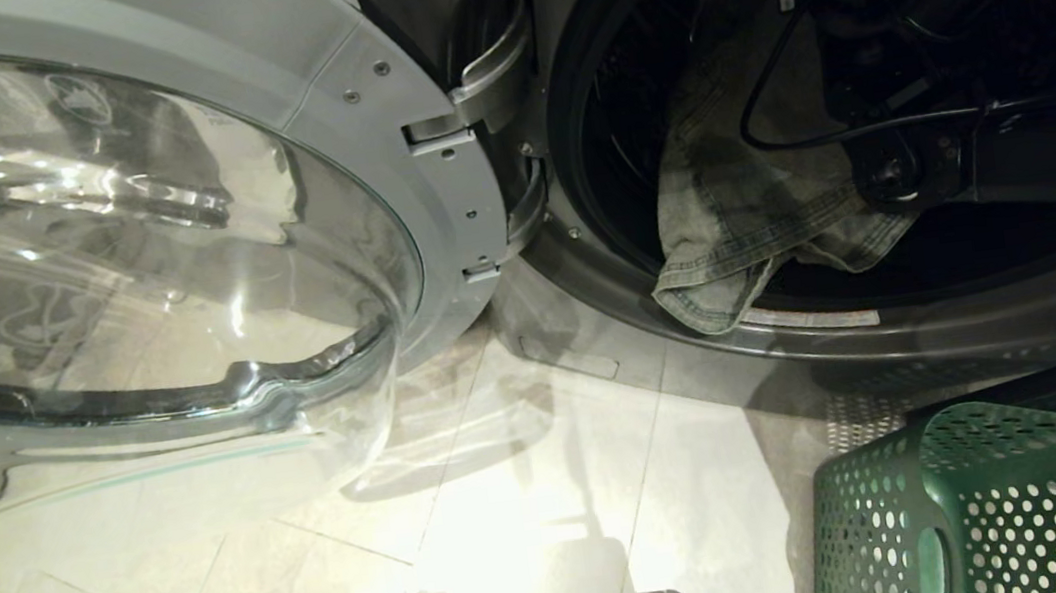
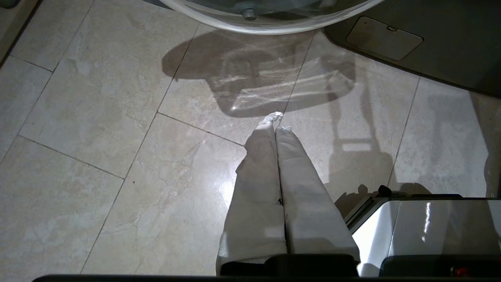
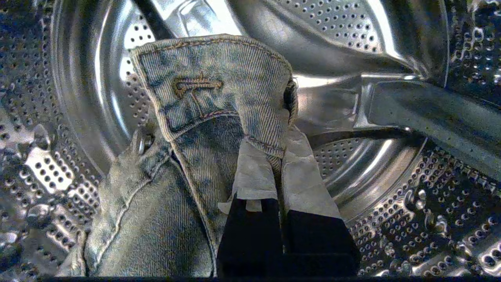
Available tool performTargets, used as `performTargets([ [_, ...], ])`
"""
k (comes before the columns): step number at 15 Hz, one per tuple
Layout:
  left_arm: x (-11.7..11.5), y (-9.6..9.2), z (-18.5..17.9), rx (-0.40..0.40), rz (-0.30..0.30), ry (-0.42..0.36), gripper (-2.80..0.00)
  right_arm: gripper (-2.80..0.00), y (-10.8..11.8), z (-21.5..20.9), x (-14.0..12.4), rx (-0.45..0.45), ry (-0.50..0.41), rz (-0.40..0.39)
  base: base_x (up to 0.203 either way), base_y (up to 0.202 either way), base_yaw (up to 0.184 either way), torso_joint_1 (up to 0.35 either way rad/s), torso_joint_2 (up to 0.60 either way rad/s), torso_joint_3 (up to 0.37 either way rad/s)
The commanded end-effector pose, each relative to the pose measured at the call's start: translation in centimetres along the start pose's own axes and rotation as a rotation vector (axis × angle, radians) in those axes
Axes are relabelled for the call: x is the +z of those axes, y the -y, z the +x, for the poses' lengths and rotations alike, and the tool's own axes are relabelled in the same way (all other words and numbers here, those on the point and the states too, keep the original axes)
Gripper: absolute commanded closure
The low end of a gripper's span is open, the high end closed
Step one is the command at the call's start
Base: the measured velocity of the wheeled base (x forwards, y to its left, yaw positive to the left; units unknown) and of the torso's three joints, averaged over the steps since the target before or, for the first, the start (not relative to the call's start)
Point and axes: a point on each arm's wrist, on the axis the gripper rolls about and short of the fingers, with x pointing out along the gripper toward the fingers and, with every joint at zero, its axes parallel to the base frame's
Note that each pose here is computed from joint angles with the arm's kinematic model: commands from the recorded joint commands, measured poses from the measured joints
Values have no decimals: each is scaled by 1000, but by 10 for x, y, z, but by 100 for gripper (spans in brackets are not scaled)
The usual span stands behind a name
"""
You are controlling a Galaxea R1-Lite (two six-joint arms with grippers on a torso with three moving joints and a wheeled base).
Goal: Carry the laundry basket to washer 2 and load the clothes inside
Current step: Place the clothes into the washing machine
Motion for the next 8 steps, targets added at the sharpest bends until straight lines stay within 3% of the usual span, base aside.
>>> performTargets([
  [1, 0, 0, 0, -1, 0, -1, 0, 0, 6, 1, 9, -13, 15, 6, 0, 0, 0, 0, 0, 0],
  [8, 0, 0, 0, 1, 0, 0, 0, 0, 8, 2, 13, -15, 30, 13, 0, 0, 0, 0, 0, 0],
])
